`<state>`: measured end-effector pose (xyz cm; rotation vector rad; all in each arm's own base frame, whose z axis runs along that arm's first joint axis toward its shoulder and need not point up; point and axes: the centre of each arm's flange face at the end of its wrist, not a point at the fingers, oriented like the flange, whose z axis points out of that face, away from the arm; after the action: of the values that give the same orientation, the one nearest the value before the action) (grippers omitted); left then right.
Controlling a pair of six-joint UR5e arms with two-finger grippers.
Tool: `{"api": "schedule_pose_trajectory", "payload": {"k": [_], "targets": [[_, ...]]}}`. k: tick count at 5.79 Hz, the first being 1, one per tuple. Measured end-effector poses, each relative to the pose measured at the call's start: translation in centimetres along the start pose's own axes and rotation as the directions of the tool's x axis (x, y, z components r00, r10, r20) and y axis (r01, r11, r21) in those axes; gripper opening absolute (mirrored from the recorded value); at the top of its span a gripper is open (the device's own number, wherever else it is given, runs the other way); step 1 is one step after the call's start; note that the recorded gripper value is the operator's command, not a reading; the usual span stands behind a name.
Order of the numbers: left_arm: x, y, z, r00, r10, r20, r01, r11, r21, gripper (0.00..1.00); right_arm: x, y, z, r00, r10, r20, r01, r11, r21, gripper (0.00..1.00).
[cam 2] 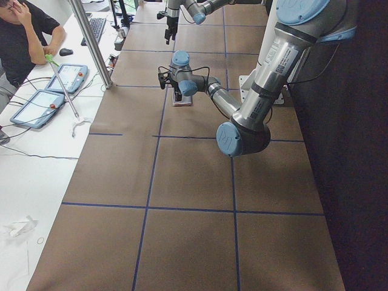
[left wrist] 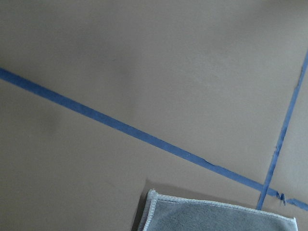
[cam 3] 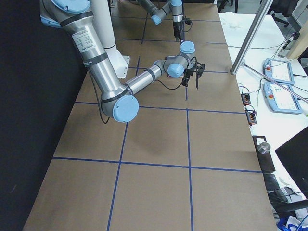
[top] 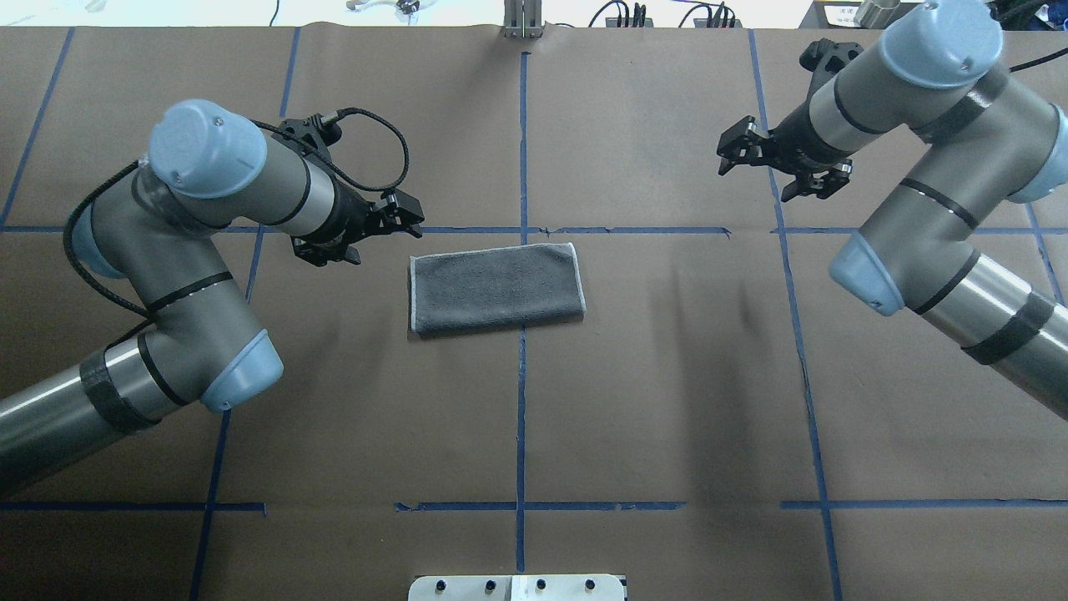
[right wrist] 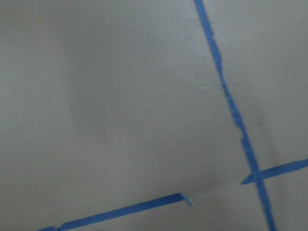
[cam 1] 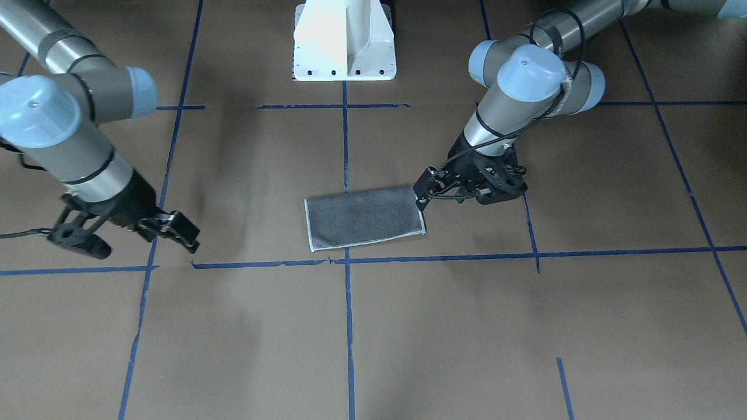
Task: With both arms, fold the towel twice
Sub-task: 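Raise the right gripper away while the left gripper moves to the towel's end, then grasp the end of the folded towel nearest the left gripper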
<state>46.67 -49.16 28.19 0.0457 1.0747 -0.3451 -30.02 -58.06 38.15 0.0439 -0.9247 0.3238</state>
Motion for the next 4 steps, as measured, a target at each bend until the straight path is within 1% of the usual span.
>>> {"api": "schedule_pose_trajectory", "payload": {"k": [1,2,3,4], "targets": [[0.0,2.2,1.9,0.999,0.024,0.022,-0.024,1.000,0.001,1.00,5.7,-2.6,-0.9,0.993,-0.107,-0.044,0.107,0.994,-0.004,1.00],[-0.5,3.3,3.0,0.999,0.032,0.041,-0.032,0.999,-0.004,1.00,10.6,-5.1,-2.0,0.975,-0.198,-0.100,0.197,0.980,-0.022,1.00],[-1.1,3.9,3.8,0.998,0.034,0.057,-0.033,0.999,-0.012,1.00,13.7,-6.8,-3.1,0.956,-0.258,-0.138,0.252,0.966,-0.057,1.00],[-1.3,4.3,4.6,0.997,0.034,0.070,-0.032,0.999,-0.023,0.99,15.9,-7.6,-3.6,0.945,-0.288,-0.152,0.277,0.957,-0.091,1.00]]}}
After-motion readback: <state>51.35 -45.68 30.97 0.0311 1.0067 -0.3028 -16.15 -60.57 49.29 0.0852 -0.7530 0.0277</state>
